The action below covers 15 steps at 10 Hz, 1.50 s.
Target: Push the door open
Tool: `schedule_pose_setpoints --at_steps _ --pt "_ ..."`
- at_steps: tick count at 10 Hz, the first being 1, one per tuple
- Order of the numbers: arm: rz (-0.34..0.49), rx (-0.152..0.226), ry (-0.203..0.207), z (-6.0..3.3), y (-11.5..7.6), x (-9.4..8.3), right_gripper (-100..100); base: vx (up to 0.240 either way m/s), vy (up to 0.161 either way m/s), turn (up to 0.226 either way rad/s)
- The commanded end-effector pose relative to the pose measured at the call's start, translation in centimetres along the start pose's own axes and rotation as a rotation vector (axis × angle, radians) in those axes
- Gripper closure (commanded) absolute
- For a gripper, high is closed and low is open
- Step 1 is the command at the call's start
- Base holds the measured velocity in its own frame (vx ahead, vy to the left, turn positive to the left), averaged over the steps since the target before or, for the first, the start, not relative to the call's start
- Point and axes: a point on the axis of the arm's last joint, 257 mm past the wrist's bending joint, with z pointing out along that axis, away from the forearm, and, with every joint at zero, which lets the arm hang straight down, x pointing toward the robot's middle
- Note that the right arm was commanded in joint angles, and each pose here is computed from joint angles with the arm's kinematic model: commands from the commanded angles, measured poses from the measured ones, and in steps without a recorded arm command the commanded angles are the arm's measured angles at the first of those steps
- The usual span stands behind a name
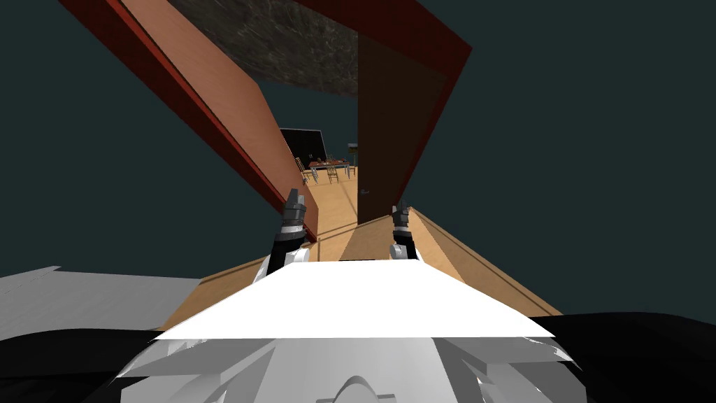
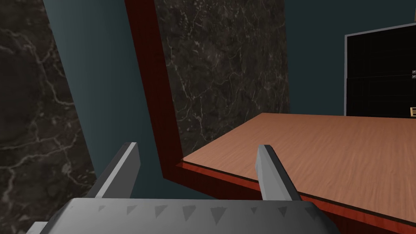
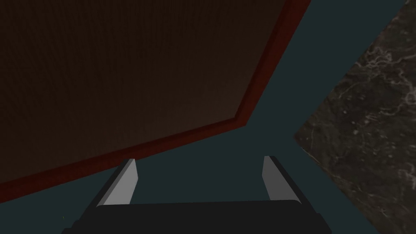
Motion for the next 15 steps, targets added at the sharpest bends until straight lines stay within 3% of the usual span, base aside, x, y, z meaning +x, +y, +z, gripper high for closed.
schedule_pose_setpoints --at_steps 1,8,15 --pt "-0.001 0.021 0.012 -0.18 -1.5 0.6 -100 0.095 -0.036 0.054" --pt "-0.003 0.130 0.065 -1.47 -8.5 2.7 -100 0.096 -0.049 0.051" --pt "-0.001 0.215 0.112 -2.90 -13.6 4.8 -100 0.080 -0.043 0.046"
